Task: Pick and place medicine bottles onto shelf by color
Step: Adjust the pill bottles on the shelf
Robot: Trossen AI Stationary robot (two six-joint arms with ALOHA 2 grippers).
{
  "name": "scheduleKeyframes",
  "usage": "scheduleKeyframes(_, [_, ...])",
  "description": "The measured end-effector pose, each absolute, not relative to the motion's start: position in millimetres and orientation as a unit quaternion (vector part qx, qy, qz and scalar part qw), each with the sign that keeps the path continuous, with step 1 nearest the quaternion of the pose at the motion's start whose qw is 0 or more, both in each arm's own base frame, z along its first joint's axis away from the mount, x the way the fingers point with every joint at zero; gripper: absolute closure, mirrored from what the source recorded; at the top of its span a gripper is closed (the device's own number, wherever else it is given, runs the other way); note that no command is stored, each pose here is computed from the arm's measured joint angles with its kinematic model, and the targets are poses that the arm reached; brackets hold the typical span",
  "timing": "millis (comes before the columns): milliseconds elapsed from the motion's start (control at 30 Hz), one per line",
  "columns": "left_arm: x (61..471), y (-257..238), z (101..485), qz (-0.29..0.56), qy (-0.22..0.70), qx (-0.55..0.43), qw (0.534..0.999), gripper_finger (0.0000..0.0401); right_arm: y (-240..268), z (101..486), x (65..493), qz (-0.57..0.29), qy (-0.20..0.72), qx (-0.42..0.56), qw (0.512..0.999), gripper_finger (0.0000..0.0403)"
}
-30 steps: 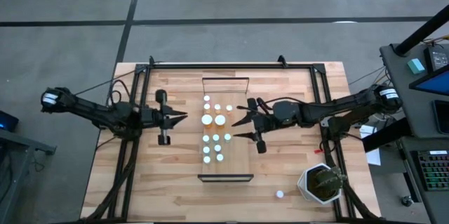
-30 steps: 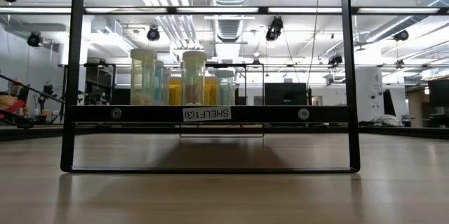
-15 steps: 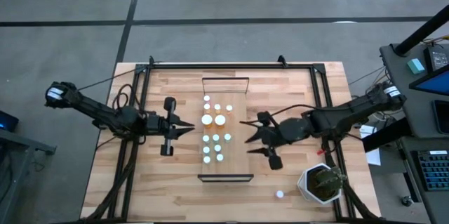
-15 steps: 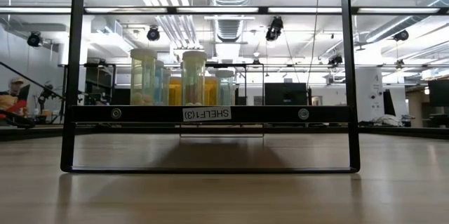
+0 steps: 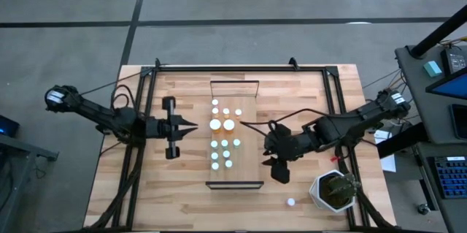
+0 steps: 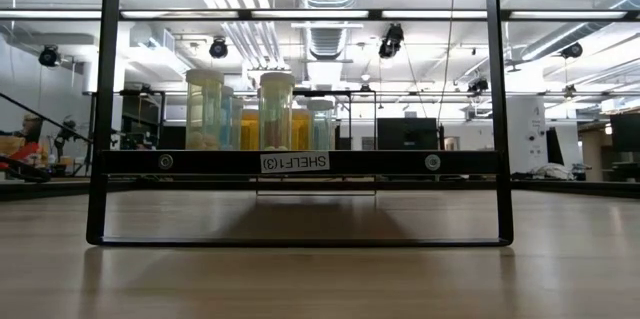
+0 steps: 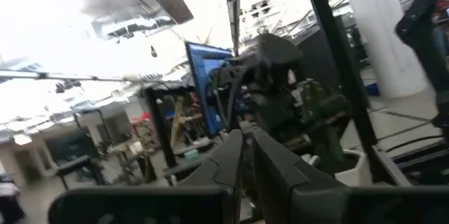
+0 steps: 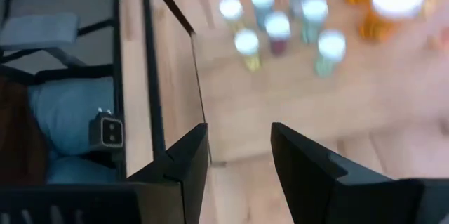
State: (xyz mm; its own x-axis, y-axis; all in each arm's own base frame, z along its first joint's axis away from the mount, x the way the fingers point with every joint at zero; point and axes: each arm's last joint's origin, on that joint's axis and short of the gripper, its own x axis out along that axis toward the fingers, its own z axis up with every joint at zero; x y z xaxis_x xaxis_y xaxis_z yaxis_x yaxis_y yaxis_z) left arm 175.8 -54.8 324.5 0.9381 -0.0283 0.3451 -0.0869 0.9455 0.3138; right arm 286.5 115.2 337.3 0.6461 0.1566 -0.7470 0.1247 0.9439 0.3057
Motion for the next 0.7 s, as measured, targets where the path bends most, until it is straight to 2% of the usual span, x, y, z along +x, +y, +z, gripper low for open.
scheduleKeyframes(200, [167.9,-51.8,329.5,0.028,-0.186,0.197,0.962,0.0386,122.8,327.8,290.1,-0.027,0.488,0.225,0.843,0.0257])
scheduleKeyframes(533, [167.4,-51.6,329.8,0.033,-0.187,0.221,0.957,0.0386,142.1,310.9,292.5,-0.028,0.523,0.231,0.82,0.0257])
scheduleKeyframes(700, [167.7,-51.7,329.4,0.036,-0.185,0.238,0.953,0.0386,142.3,305.0,294.5,-0.053,0.54,0.272,0.795,0.0256])
